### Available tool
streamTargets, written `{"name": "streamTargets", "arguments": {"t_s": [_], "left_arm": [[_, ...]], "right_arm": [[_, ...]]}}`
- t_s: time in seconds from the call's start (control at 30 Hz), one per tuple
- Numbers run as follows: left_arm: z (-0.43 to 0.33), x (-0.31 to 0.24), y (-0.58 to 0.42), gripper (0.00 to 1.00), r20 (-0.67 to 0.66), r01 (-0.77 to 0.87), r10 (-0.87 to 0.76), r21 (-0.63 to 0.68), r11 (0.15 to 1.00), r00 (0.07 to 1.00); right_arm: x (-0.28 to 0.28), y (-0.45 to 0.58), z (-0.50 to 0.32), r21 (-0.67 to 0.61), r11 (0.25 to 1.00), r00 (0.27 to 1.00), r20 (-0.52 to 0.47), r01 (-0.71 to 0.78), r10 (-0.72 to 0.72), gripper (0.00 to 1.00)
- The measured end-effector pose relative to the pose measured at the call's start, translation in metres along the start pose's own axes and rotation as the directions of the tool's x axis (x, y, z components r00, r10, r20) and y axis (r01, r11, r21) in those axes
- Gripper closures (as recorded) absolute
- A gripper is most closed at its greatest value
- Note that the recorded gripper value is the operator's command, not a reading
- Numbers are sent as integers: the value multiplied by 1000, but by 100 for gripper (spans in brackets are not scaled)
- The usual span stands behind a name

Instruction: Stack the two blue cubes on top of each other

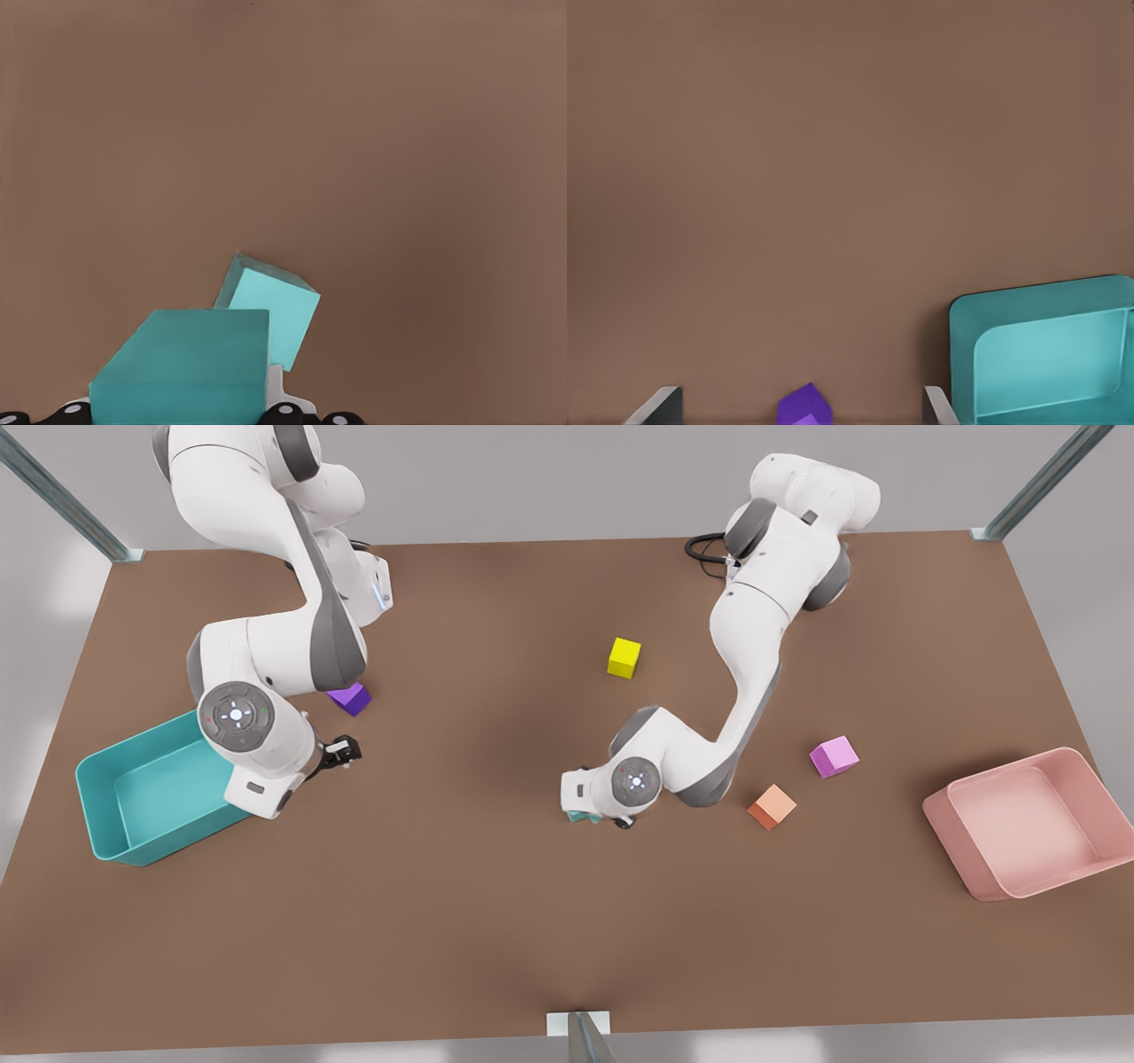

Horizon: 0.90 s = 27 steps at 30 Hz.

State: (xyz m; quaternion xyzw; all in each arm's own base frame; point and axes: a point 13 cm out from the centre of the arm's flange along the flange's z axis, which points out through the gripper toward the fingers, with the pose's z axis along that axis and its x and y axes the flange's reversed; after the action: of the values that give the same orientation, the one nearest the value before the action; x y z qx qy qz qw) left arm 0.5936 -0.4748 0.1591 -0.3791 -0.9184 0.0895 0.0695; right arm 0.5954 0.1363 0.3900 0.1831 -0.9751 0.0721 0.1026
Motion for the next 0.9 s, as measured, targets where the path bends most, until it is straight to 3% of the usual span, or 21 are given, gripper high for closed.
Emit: {"name": "streamTargets", "arguments": {"t_s": [0.27,0.77,0.8,0.83,0.9], "left_arm": [[12,-24,-18,59,67,273,-273,1,962,960],[39,5,-24,59,-55,549,-550,-41,835,833],[43,6,-27,55,-61,556,-558,-44,830,828],[47,7,-29,0,-66,564,-566,-45,824,822],[50,7,-30,0,-73,582,-584,-43,812,809]], "right_arm": [[3,2,6,-6,1000,1000,-18,-3,3,0],[3,5,10,-15,1000,1000,-24,-5,4,0],[3,5,10,-15,1000,1000,-24,-5,4,0],[3,5,11,-15,1000,1000,-25,-5,4,0],[3,5,11,-15,1000,1000,-25,-6,5,0]]}}
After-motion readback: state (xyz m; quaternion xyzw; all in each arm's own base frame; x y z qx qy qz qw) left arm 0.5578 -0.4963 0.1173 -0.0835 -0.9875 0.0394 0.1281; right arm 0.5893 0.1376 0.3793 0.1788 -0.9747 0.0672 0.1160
